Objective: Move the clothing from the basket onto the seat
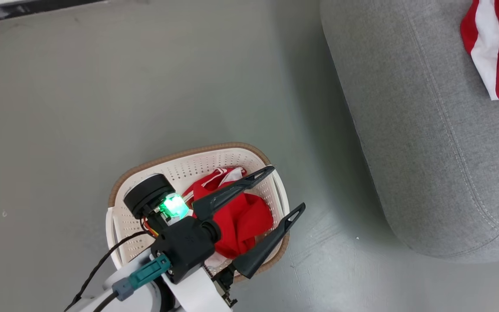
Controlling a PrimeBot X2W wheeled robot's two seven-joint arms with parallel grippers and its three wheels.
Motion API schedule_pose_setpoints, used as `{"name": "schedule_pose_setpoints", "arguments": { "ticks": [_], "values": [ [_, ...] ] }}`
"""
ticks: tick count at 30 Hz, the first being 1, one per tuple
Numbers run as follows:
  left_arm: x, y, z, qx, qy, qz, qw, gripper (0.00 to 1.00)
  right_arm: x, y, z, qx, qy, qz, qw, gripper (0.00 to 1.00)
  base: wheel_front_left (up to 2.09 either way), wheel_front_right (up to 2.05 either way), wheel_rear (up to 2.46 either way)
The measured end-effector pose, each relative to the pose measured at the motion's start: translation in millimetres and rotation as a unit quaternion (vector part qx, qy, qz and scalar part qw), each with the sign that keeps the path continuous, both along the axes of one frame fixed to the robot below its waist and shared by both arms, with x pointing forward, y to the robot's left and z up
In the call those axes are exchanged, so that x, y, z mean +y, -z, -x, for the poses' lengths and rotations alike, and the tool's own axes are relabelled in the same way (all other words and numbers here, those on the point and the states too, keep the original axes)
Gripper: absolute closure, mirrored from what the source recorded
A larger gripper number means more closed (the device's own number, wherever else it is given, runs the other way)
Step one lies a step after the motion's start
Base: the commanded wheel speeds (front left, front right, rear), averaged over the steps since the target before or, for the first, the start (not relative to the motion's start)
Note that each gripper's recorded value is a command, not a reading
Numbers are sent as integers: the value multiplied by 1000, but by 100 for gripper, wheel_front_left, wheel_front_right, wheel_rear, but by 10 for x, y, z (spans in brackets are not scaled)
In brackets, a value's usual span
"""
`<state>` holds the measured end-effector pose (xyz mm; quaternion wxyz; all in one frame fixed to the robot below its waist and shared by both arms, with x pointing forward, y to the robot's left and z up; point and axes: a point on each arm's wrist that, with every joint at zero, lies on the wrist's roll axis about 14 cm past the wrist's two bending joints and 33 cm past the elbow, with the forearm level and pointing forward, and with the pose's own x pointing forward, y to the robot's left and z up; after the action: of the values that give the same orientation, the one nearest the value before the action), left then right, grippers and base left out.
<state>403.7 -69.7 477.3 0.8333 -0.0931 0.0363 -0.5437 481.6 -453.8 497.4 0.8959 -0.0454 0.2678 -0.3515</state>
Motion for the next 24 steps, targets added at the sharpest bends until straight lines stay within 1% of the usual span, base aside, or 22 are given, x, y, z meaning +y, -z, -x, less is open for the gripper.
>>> {"name": "schedule_pose_setpoints", "arguments": {
  "ticks": [7,14,20,24],
  "values": [
    [86,-92,-25,-12,-24,-1,1000,0,134,-262,-128,-34,-32,23,999,0,0,0,0],
    [200,-202,-37,-25,-55,-1,998,0,346,-494,-254,-72,-70,40,994,0,0,0,0],
    [309,-257,-5,-27,-85,-3,996,0,526,-541,-263,-82,-104,55,990,0,0,0,0],
    [377,-331,11,-34,-100,-3,994,0,735,-571,-323,-91,-137,59,985,0,0,0,0]
  ]
}}
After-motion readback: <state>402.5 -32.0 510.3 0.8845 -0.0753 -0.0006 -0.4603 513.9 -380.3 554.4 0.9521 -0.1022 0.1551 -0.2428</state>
